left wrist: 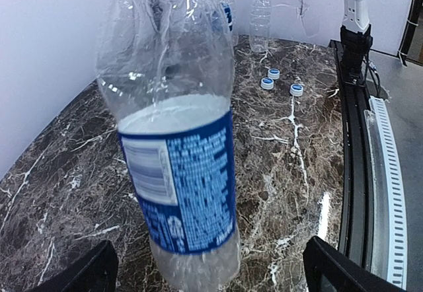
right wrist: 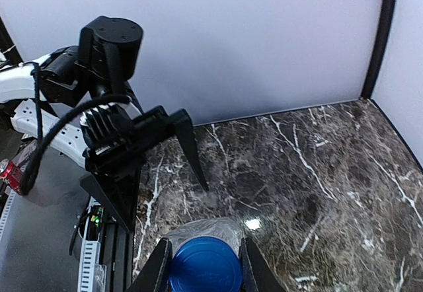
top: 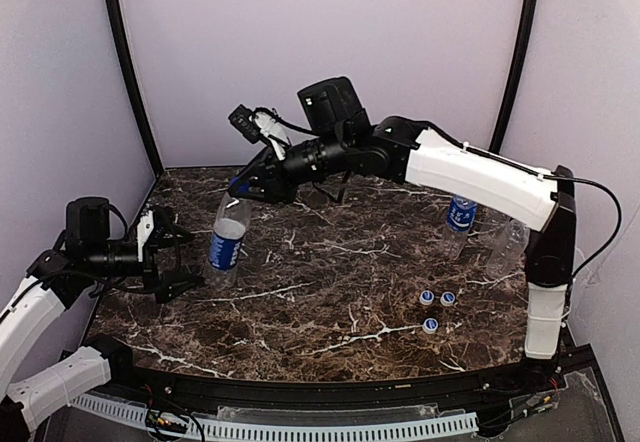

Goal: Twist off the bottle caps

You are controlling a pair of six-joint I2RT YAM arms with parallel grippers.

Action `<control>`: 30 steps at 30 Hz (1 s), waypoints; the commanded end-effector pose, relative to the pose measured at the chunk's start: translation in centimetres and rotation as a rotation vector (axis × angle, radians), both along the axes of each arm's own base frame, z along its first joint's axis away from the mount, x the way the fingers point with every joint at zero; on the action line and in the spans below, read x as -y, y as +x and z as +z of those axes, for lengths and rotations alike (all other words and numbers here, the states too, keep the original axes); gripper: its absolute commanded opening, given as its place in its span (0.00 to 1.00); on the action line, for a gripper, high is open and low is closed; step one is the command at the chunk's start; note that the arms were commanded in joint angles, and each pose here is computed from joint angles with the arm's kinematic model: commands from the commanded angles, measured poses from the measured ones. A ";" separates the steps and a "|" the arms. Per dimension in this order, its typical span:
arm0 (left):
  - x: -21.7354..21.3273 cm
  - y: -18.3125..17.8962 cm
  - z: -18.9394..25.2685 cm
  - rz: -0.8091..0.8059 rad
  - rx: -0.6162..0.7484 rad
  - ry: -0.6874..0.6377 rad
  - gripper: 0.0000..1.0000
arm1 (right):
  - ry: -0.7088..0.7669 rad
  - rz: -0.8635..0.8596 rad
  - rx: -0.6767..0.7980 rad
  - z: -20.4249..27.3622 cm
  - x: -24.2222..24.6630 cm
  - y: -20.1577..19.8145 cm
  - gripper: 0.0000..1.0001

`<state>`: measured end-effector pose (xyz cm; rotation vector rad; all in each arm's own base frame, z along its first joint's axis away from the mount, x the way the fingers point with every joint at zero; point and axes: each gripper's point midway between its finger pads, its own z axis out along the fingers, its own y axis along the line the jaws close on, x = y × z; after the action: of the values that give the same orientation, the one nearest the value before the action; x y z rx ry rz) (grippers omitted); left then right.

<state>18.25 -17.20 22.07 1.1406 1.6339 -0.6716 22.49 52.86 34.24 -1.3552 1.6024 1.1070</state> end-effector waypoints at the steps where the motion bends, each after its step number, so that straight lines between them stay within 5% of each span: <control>1: 0.7 -2.2 -1.4 -0.093 -0.075 -0.001 0.99 | 0.158 0.118 0.026 4.7 -2.4 -3.1 0.00; 9: 1.3 -0.6 -0.4 -0.022 -0.120 -0.118 1.00 | 0.175 0.204 -0.047 3.3 -4.7 -5.6 0.00; 18: 1.6 -1.1 0.1 -0.047 -0.142 -0.165 0.57 | 0.171 0.189 -0.042 2.9 -4.6 -5.5 0.00; 23: 1.7 -1.3 0.3 -0.058 -0.145 -0.176 0.50 | 0.156 0.165 -0.037 2.5 -4.4 -5.1 0.01; 24: 1.7 -1.1 0.3 -0.051 -0.142 -0.173 0.49 | 0.149 0.150 -0.034 2.4 -4.3 -4.9 0.15; 26: 1.4 -0.7 0.1 -0.022 -0.127 -0.155 0.49 | 0.137 0.103 -0.028 2.2 -3.8 -4.3 0.59; 30: -0.4 1.9 -1.1 0.129 -0.025 -0.035 0.48 | 0.145 -0.003 -0.047 3.3 -2.8 -3.0 0.71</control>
<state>17.96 -18.33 21.93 1.0185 1.6675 -0.8471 18.56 56.98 35.18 -1.3552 1.4956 1.2814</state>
